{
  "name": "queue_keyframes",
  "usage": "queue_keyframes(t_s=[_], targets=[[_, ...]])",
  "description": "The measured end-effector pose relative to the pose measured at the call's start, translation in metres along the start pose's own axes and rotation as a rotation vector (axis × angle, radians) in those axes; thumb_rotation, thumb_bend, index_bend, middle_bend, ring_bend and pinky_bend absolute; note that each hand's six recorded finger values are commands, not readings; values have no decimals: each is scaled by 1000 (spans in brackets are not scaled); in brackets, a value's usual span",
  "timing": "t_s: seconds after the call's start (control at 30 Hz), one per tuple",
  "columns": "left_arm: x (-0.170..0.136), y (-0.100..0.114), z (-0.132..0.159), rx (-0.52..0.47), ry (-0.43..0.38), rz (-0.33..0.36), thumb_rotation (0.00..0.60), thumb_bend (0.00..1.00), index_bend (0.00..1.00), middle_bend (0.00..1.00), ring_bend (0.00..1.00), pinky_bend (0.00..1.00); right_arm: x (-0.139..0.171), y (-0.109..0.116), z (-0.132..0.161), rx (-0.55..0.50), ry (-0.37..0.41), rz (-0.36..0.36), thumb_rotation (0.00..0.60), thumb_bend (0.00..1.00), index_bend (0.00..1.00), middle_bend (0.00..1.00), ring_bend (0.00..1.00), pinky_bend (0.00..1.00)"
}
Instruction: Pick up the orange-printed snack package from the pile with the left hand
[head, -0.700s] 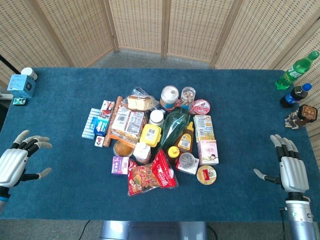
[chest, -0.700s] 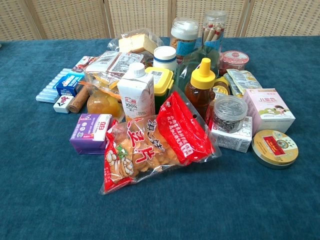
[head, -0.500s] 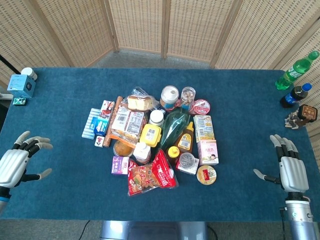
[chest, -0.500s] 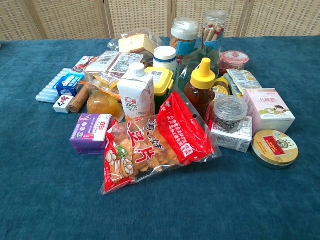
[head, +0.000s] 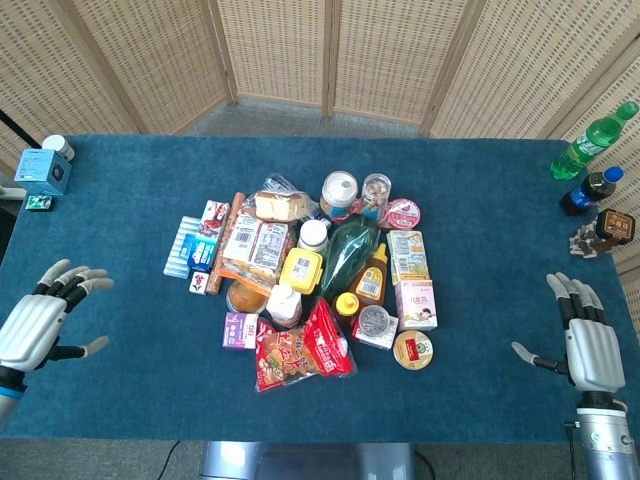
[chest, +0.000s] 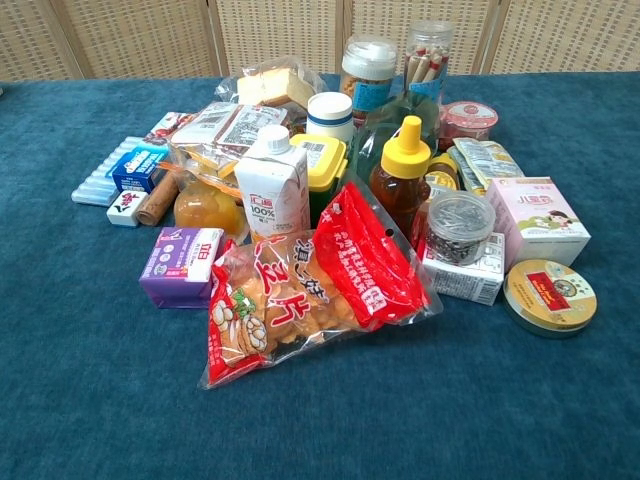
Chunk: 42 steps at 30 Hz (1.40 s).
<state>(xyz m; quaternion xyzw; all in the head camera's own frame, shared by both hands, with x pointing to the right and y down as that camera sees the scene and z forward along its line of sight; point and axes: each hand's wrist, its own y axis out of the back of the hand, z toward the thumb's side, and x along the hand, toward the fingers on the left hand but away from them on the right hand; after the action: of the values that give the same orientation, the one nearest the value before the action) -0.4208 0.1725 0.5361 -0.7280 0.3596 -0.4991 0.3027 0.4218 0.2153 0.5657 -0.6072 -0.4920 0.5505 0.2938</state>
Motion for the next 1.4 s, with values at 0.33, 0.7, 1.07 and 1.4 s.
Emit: queue_keyframes(t_s=[0.33,0.7,1.07,1.4], targets=[[49,-7,13,36,-62,-104,600,197,0,0,0,0,2,4,-2,9,-13,-6,516,0,0,0,0,0],[110,-27,40,18,-130,-130,600,196,0,0,0,0,5,12,-7,16,-37,-19,512,0,0,0,0,0],[164,-58,72,14,-188,-193,600,197,0,0,0,0,13,21,-21,23,-84,-41,513,0,0,0,0,0],[205,-77,96,23,-210,-197,600,197,0,0,0,0,16,29,-29,37,-110,-58,517,0,0,0,0,0]])
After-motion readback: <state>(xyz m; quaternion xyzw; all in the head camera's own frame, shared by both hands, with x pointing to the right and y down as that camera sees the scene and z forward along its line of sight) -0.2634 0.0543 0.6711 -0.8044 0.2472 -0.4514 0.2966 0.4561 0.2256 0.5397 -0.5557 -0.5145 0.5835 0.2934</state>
